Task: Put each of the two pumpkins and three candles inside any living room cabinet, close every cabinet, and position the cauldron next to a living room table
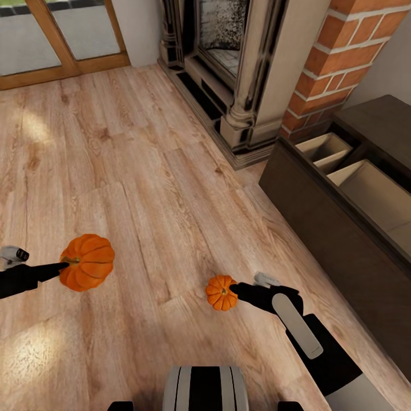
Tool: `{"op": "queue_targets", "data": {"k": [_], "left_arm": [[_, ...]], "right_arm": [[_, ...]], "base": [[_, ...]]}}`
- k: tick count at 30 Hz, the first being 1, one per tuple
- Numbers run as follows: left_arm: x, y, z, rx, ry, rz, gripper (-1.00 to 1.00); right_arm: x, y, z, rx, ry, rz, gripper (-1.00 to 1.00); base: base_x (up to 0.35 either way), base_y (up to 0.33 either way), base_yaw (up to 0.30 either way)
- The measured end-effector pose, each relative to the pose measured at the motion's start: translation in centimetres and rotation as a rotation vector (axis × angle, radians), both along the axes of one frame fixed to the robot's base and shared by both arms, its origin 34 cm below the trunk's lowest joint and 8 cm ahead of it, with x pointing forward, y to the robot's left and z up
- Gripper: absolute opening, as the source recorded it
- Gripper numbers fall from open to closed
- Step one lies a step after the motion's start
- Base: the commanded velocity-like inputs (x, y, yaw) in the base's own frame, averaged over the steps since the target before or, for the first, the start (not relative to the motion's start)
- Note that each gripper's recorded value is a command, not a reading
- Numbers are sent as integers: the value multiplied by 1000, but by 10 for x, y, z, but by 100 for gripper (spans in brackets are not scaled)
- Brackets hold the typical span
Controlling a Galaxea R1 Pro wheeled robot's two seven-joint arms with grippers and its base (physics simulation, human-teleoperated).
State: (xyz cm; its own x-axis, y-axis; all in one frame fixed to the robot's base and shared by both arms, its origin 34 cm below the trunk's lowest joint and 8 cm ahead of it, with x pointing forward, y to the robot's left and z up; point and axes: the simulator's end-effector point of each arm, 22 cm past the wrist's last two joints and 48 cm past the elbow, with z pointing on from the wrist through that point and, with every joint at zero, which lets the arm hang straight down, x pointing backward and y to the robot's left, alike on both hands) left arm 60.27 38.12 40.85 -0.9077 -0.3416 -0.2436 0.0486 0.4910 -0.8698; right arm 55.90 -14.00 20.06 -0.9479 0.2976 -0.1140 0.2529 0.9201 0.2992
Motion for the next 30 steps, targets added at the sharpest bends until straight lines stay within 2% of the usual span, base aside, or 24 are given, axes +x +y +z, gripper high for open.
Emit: {"op": "queue_targets", "data": {"k": [2, 4, 7, 9, 11, 16, 21, 26, 30], "left_arm": [[12, 1, 2, 20, -18, -3, -100], [23, -5, 4, 27, -30, -22, -100], [33, -9, 3, 33, -36, -32, -100], [36, -12, 0, 36, -32, -36, -100], [38, -16, -1, 32, -33, -41, -100], [36, -17, -3, 27, -25, -41, -100], [36, -18, -1, 26, -29, -45, -100], [36, -12, -10, 41, -9, -29, -100], [40, -3, -27, 105, 20, 0, -100]], "right_arm": [[3, 7, 3, 43, -13, 1, 100], [15, -1, 6, 84, -34, -46, 100], [29, -17, 9, 105, -58, -110, 100], [33, -23, 10, 109, -64, -130, 100], [31, -29, 5, 106, -55, -146, 100], [25, -55, -13, 104, -22, -235, 100], [4, -59, -41, 163, 19, -296, 100], [5, -60, -44, 178, 6, -313, 100], [6, -60, -44, 179, 2, -315, 100]], "base": [[0, 0, 0], [0, 0, 0], [0, 0, 0], [0, 0, 0], [0, 0, 0], [0, 0, 0], [0, 0, 0], [0, 0, 0], [0, 0, 0]]}}
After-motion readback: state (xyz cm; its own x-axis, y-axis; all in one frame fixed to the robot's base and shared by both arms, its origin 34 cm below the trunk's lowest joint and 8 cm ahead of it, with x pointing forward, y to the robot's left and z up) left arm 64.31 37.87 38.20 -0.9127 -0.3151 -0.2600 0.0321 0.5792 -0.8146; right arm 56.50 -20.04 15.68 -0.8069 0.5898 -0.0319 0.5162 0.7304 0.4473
